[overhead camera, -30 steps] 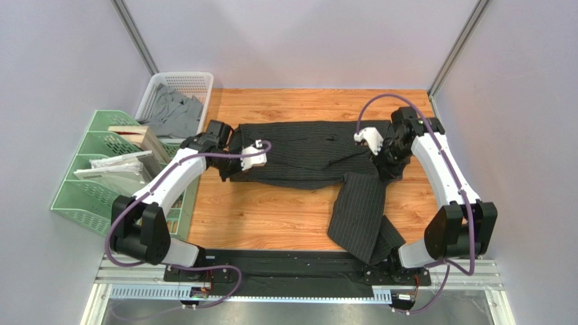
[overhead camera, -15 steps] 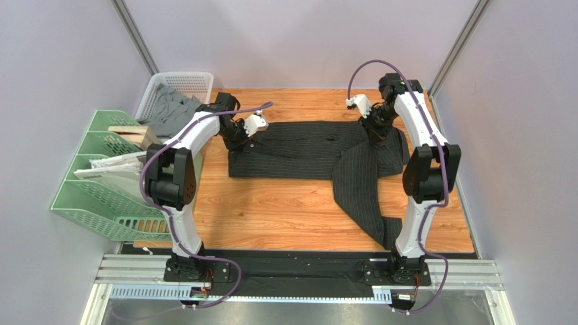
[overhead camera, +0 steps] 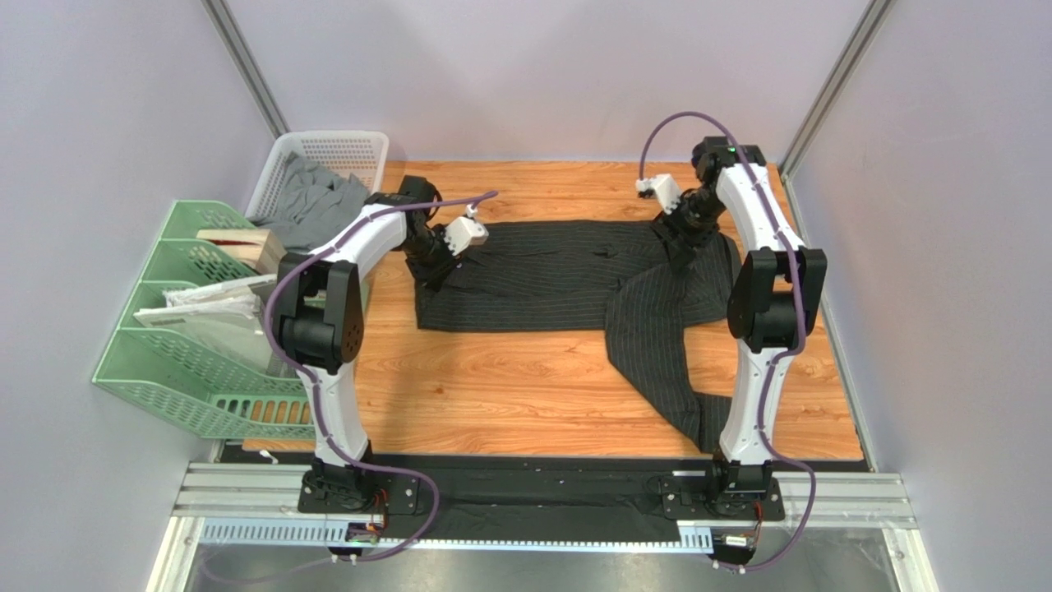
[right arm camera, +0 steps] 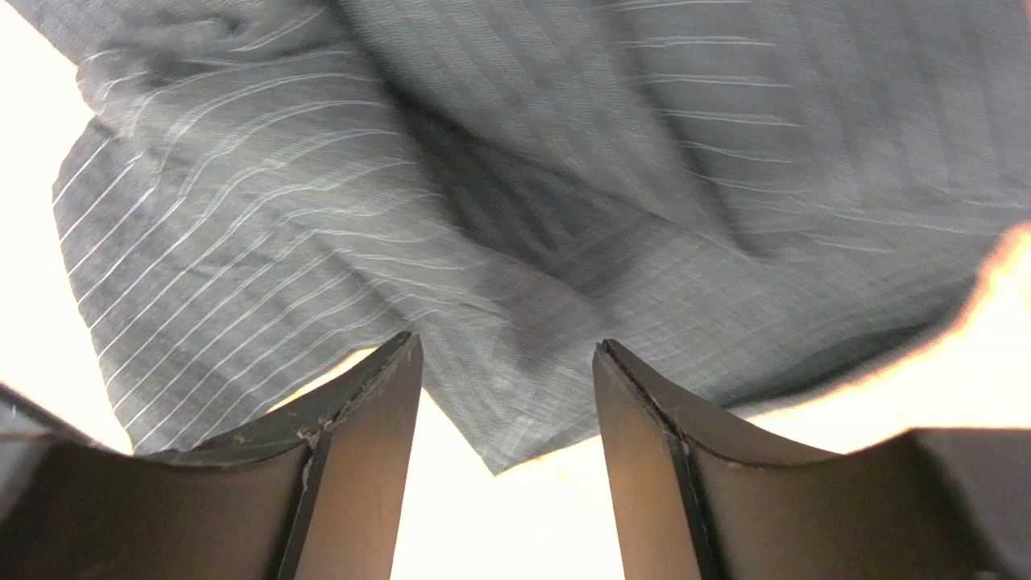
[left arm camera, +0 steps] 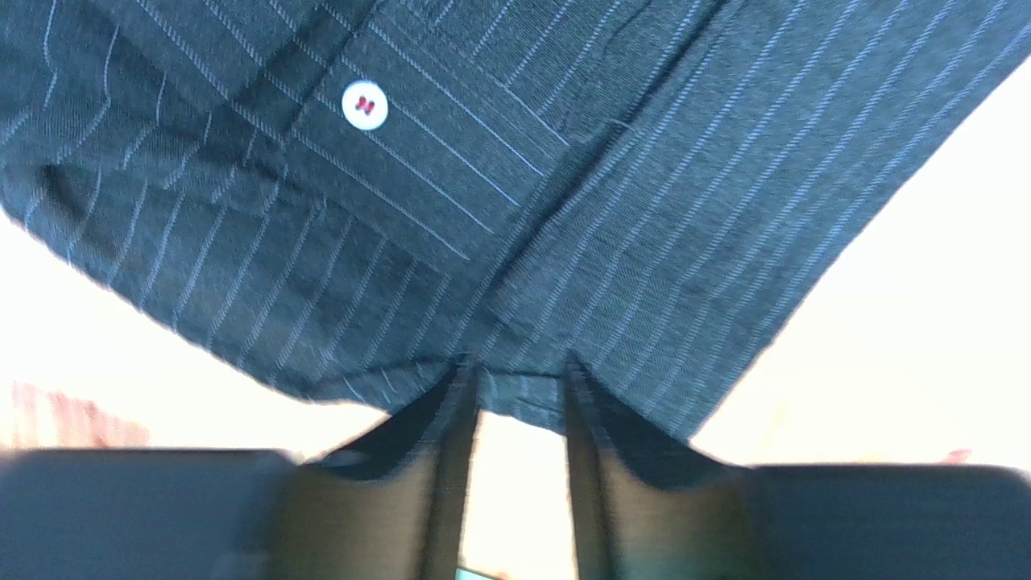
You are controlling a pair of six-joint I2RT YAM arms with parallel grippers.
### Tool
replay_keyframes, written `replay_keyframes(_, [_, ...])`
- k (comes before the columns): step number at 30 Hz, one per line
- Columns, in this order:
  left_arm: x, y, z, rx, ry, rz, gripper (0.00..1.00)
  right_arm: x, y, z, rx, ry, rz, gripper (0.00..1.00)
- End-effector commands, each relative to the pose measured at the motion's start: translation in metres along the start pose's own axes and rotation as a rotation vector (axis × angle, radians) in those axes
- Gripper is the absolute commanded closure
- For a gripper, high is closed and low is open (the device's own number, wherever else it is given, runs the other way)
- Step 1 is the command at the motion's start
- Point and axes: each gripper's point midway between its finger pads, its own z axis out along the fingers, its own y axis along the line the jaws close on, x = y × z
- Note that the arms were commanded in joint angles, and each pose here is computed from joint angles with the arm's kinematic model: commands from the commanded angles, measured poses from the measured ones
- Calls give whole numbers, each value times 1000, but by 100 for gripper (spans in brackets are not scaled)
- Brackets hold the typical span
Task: Fold and stack the long sleeve shirts
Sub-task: Fold the shirt
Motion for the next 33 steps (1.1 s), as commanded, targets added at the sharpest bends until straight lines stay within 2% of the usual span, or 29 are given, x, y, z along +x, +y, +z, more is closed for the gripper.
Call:
replay_keyframes(1, [-24, -9, -41, -58, -131, -46, 56, 31, -6, -45, -32, -41, 170, 41])
replay_keyframes(3, [-29, -18, -42, -42, -143, -45, 54, 45, -2, -54, -36, -50, 192, 42])
replay_keyframes(4, [-29, -22, -40, -36, -137, -37, 54, 62, 6, -42, -75, -4, 216, 44])
replay_keyframes(5, [-32, -26, -37, -36, -127, -25, 54, 65, 8, -38, -74, 1, 216, 51])
replay_keyframes(7, [-30, -30, -26, -24, -96, -34, 56, 77, 17, -22, -102, 34, 269, 61])
replay_keyframes(10, [-23, -34, -10, -7, -45, -67, 59, 82, 8, 2, -95, 61, 323, 69])
replay_keyframes(14, [-2, -29, 8, -26, 44, -77, 67, 99, -6, 33, -49, 122, 369, 74])
replay_keyframes(18, [23, -27, 28, -26, 135, -73, 71, 122, -9, 56, -33, 204, 409, 77])
replay_keyframes(20, [28, -25, 29, -20, 158, -71, 72, 125, -10, 61, -25, 206, 433, 77])
replay_keyframes(21, [27, -22, 29, -25, 156, -72, 72, 124, -9, 60, -22, 203, 451, 76])
replay_keyframes(24, [17, -18, 20, -30, 123, -66, 69, 114, -11, 42, -3, 159, 461, 62])
replay_keyframes(25, [7, -21, 15, -10, 75, -63, 67, 113, -4, 31, -29, 143, 467, 55])
replay_keyframes(27, [-14, -27, -5, -4, -20, -50, 59, 97, 9, -1, -64, 35, 449, 48])
replay_keyframes(28, [-26, -35, -12, 32, -83, -47, 57, 100, 21, -16, -94, 22, 429, 42])
replay_keyframes(30, [-42, -44, -35, 36, -166, -43, 52, 98, 44, -48, -87, -34, 373, 38])
replay_keyframes(31, [-49, -51, -41, 58, -203, -42, 50, 104, 66, -44, -142, -30, 335, 32])
replay_keyframes(32, [-55, -55, -53, 52, -240, -53, 36, 108, 81, -46, -164, -24, 315, 30])
replay_keyframes(33, [-55, -59, -57, 57, -254, -61, 35, 109, 97, -59, -132, -40, 267, 29])
